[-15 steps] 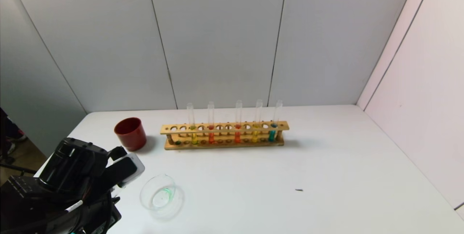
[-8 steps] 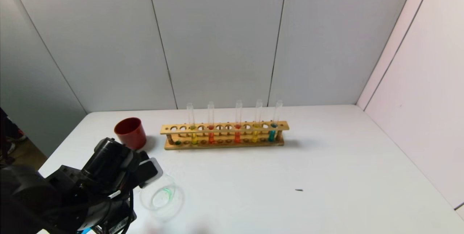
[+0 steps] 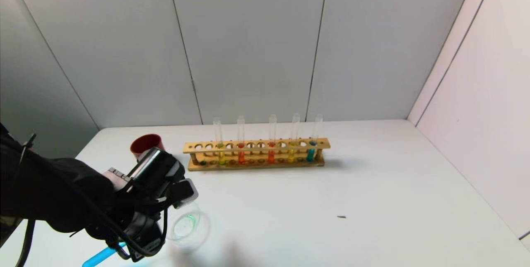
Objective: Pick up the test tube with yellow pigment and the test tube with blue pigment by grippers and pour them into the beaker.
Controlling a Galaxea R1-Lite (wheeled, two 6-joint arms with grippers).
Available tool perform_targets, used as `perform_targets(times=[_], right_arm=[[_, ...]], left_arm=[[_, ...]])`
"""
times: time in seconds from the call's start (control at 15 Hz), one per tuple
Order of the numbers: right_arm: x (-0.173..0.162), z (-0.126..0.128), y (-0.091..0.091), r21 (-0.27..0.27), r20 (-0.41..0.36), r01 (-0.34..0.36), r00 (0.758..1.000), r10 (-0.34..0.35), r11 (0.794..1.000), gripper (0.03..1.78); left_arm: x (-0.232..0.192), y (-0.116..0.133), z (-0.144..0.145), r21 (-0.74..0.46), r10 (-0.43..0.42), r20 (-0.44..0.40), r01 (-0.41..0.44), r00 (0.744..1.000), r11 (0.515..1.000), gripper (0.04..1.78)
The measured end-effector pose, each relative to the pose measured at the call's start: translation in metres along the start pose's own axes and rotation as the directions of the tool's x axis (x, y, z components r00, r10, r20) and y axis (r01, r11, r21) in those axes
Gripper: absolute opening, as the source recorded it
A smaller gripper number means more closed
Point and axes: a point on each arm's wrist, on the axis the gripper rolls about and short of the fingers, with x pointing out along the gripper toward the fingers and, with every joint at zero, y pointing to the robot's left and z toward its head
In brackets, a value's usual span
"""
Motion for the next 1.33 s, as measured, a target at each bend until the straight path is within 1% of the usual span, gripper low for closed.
perform_targets(times=[0.13, 0.47, 0.73, 1.0, 1.13, 1.33], right_arm=[[0.000, 0.000, 0.000, -0.001, 0.000, 0.000, 1.000, 0.000, 1.000, 1.70], [0.000, 0.000, 0.000, 0.000, 0.000, 0.000, 1.000, 0.000, 1.000, 1.70], [0.000, 0.000, 0.000, 0.000, 0.000, 0.000, 1.000, 0.000, 1.000, 1.70], [0.000, 0.000, 0.000, 0.000, 0.000, 0.000, 1.000, 0.000, 1.000, 1.70], [0.000, 0.000, 0.000, 0.000, 0.000, 0.000, 1.000, 0.000, 1.000, 1.70], [0.000, 0.000, 0.000, -0.001, 0.000, 0.000, 1.000, 0.000, 1.000, 1.70]], left_arm=[[0.004, 0.000, 0.002, 0.022, -0.001, -0.042, 0.002, 0.999, 1.000, 0.31], [0.006, -0.001, 0.003, 0.085, -0.050, -0.154, 0.063, 0.987, 0.994, 0.31], [0.003, 0.002, 0.013, 0.111, -0.040, -0.164, 0.059, 0.986, 0.992, 0.31], [0.005, 0.002, 0.019, 0.148, -0.040, -0.226, 0.075, 0.973, 0.986, 0.31], [0.007, 0.003, 0.023, 0.162, -0.025, -0.239, 0.065, 0.971, 0.985, 0.31], [0.011, 0.002, 0.026, 0.181, -0.033, -0.266, 0.083, 0.964, 0.980, 0.31]])
